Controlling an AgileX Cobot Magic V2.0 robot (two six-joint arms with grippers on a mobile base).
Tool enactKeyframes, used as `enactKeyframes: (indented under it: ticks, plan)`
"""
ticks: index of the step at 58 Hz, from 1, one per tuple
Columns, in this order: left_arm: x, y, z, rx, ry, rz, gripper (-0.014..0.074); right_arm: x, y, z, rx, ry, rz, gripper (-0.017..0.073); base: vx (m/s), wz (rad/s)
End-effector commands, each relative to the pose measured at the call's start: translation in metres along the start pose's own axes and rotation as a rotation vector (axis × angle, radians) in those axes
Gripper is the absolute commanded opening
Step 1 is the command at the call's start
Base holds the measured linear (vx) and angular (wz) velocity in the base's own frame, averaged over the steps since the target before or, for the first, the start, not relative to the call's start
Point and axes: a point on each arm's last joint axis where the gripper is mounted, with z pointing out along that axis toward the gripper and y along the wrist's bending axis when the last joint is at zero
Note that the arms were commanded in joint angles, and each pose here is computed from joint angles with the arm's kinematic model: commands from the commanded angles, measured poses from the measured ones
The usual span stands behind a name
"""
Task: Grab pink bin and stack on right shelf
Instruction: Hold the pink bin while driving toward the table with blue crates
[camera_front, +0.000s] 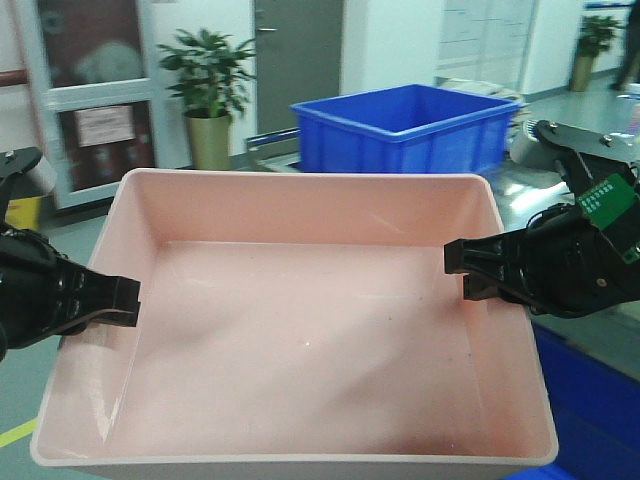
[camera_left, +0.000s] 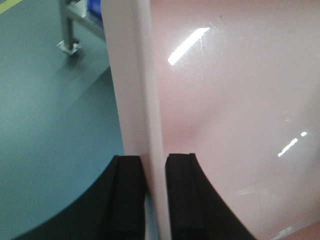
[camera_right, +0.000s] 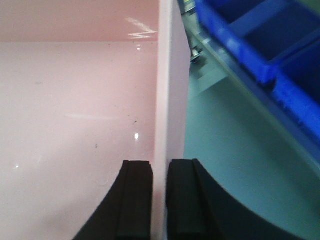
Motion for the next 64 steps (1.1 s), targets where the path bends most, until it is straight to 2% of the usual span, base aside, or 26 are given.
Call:
enactKeyframes:
  ticks: [1,64]
  plan:
    - [-0.0109,-0.0095,-0.0211,0.046,-0.119,0.006,-0.0001,-0.0182,0.0053,-0.0233,-0.043,-0.173,-0.012,-0.0008,0.46,-0.55]
    - [-0.0109,-0.0095,-0.0211,0.046,-0.119,0.007,-0.0001,-0.0182,0.0053,-0.0233,-0.043,-0.173,-0.012,-0.0008,0.41,-0.63]
